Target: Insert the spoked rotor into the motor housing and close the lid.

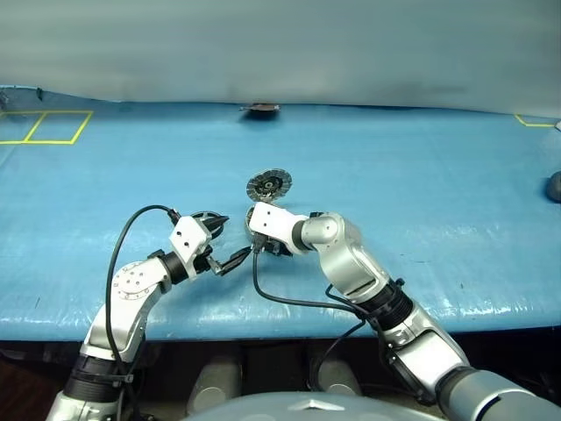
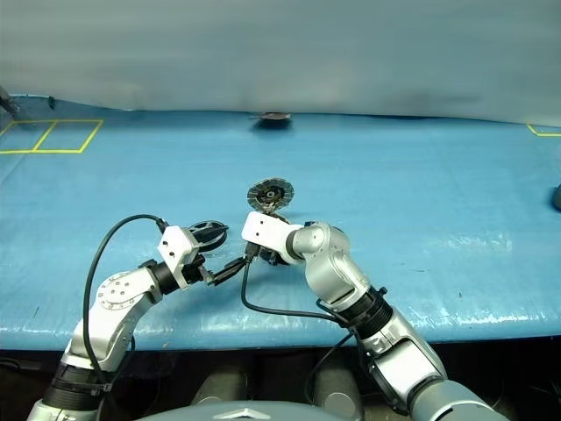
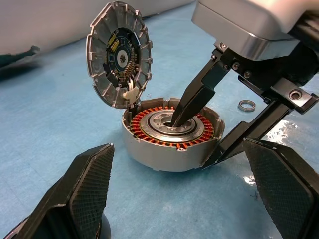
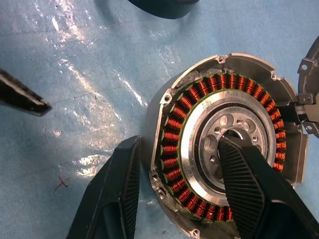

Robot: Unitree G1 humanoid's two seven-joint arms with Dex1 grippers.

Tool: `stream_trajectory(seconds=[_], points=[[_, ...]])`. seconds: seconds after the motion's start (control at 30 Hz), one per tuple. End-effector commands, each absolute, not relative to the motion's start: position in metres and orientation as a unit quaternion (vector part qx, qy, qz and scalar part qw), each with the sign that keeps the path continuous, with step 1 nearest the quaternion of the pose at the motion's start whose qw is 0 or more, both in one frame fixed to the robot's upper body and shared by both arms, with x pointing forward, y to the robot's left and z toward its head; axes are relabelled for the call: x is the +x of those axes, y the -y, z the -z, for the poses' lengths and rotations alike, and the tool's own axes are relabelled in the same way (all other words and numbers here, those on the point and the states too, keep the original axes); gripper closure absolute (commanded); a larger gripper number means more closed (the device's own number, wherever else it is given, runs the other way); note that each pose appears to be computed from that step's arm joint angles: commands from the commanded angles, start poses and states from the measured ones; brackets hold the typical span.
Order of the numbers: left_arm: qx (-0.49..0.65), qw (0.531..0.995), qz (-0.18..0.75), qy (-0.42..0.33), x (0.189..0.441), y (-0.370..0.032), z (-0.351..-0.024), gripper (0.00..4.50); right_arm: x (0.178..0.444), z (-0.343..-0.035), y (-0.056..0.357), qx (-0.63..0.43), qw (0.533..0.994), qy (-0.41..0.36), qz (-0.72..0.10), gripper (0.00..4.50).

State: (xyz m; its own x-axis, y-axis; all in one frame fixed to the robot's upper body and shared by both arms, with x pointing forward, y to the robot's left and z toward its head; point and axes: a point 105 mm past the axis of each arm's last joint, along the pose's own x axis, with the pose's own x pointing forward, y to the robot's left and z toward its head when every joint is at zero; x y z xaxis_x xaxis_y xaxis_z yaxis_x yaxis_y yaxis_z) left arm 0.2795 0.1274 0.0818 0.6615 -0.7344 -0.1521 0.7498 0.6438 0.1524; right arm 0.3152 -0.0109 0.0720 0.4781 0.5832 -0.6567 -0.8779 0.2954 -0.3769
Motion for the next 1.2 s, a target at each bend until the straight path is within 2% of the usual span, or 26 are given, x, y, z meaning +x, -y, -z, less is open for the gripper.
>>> stream_trajectory(seconds=[0.03,0.37,0.5,0.77,0.87,0.97,1.2], points=[[0.104,0.904,0.414,-0.017,0.28,-0.124,-0.09,0.0,0.298,-0.043,0.022,-0.359,0.759,-0.263,-0.475,2.51],[0.101,0.903,0.417,-0.016,0.282,-0.121,-0.088,0.0,0.279,-0.035,0.013,-0.338,0.757,-0.279,-0.485,2.51],[0.107,0.903,0.415,-0.013,0.283,-0.121,-0.088,0.0,0.286,-0.031,0.011,-0.342,0.772,-0.272,-0.462,2.51],[0.109,0.903,0.415,-0.012,0.284,-0.122,-0.089,0.0,0.274,-0.026,0.005,-0.327,0.757,-0.283,-0.49,2.51],[0.108,0.903,0.416,-0.011,0.284,-0.121,-0.089,0.0,0.275,-0.028,0.004,-0.327,0.759,-0.276,-0.49,1.49],[0.107,0.902,0.417,-0.011,0.284,-0.12,-0.088,0.0,0.281,-0.043,-0.001,-0.317,0.78,-0.243,-0.482,0.54],[0.106,0.899,0.424,-0.013,0.285,-0.118,-0.086,0.0,0.288,-0.104,-0.009,-0.224,0.837,-0.151,-0.475,0.54]])
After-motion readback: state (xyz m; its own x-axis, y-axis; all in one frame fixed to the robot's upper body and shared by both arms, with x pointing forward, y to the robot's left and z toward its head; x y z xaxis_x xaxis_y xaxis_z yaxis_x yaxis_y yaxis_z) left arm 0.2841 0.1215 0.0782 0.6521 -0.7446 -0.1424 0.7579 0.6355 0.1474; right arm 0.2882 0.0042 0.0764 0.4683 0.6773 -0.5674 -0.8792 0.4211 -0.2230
